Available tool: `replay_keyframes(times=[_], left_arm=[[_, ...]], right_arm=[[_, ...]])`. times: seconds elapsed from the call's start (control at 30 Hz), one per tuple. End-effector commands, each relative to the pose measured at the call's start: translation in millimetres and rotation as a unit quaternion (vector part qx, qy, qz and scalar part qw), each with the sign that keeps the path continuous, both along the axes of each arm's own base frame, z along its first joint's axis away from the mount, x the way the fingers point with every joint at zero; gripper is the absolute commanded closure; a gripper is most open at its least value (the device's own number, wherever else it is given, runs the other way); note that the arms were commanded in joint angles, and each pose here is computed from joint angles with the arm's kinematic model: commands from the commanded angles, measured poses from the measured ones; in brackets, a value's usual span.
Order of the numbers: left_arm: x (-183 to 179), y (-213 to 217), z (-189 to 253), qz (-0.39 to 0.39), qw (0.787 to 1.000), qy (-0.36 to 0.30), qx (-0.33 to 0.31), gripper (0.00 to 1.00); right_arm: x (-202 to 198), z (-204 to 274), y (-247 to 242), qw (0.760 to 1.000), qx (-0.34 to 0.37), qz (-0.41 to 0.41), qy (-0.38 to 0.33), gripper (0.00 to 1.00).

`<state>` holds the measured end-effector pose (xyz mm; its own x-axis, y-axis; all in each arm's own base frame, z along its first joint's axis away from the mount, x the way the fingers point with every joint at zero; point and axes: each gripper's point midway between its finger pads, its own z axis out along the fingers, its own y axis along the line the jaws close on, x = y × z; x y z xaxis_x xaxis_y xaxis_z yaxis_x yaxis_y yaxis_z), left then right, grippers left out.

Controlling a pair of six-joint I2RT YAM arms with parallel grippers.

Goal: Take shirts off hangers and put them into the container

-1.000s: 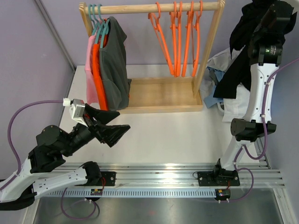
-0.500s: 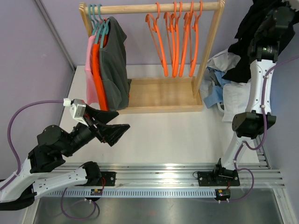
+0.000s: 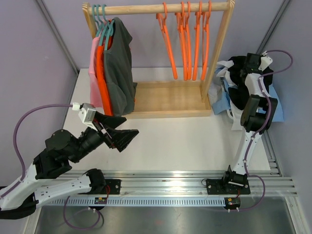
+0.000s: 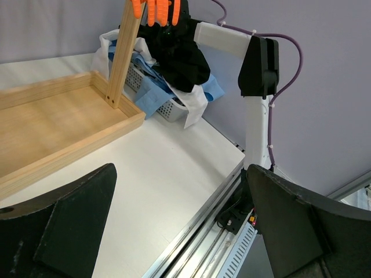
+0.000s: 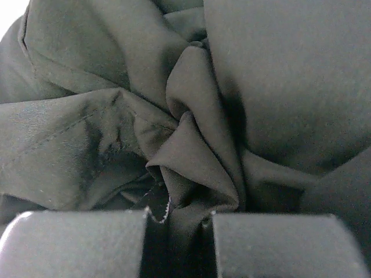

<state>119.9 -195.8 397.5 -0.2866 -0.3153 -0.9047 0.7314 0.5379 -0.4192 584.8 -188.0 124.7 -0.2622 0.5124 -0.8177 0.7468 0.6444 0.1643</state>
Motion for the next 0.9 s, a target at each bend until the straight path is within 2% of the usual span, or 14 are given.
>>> replay_keyframes(times=[0.0, 0.07, 0.17, 0.23, 0.27, 0.3, 0.33, 0.4, 0.53, 0.63, 0.73, 0.8, 0.83, 0.87], left_arm=[[1, -3, 7, -0.001, 1.0, -0.008, -0.014, 0.01], [0, -2, 5, -0.002, 1.0, -0.007, -0.016, 0.01], [-1, 0, 3, -0.001, 1.0, -0.005, -0.021, 0.01], [-1, 1, 3, -0.002, 1.0, -0.004, -0.023, 0.01], [-1, 2, 2, 0.001, 1.0, -0.004, -0.023, 0.01], [-1, 3, 3, 0.001, 1.0, -0.005, -0.023, 0.01], [-1, 3, 3, 0.002, 1.0, -0.005, -0.022, 0.01], [-2, 5, 5, 0.003, 1.0, -0.006, -0.024, 0.01], [-1, 6, 5, 0.006, 1.0, -0.01, -0.022, 0.01], [0, 8, 5, 0.009, 1.0, -0.012, -0.022, 0.01], [0, 9, 6, 0.012, 1.0, -0.013, -0.022, 0.01], [1, 10, 7, 0.014, 1.0, -0.014, -0.02, 0.01], [0, 10, 7, 0.013, 1.0, -0.015, -0.02, 0.01], [0, 10, 8, 0.013, 1.0, -0.015, -0.02, 0.01]], right_arm=[[-59, -53, 29, 0.989, 0.09, -0.016, 0.113, 1.0], [-67, -74, 32, 0.985, 0.097, -0.011, 0.143, 1.0], [-66, -75, 31, 0.983, 0.096, 0.002, 0.153, 1.0], [-56, -56, 33, 0.987, 0.092, 0.02, 0.128, 0.87], [-47, -26, 31, 0.992, 0.079, 0.026, 0.09, 0.73], [-41, -7, 29, 0.995, 0.07, 0.031, 0.065, 0.49], [-35, 17, 31, 0.996, 0.064, 0.042, 0.035, 0.36], [-25, 83, 32, 0.996, 0.033, 0.069, -0.035, 0.03], [-23, 209, 39, 0.982, -0.013, 0.11, -0.154, 0.01], [-42, 260, 50, 0.975, -0.016, 0.121, -0.187, 0.0], [-85, 321, 77, 0.957, -0.024, 0.146, -0.249, 0.01], [-108, 342, 96, 0.945, -0.032, 0.168, -0.278, 0.01], [-117, 332, 108, 0.944, -0.027, 0.181, -0.275, 0.01], [-148, 372, 131, 0.922, -0.029, 0.2, -0.331, 0.01]])
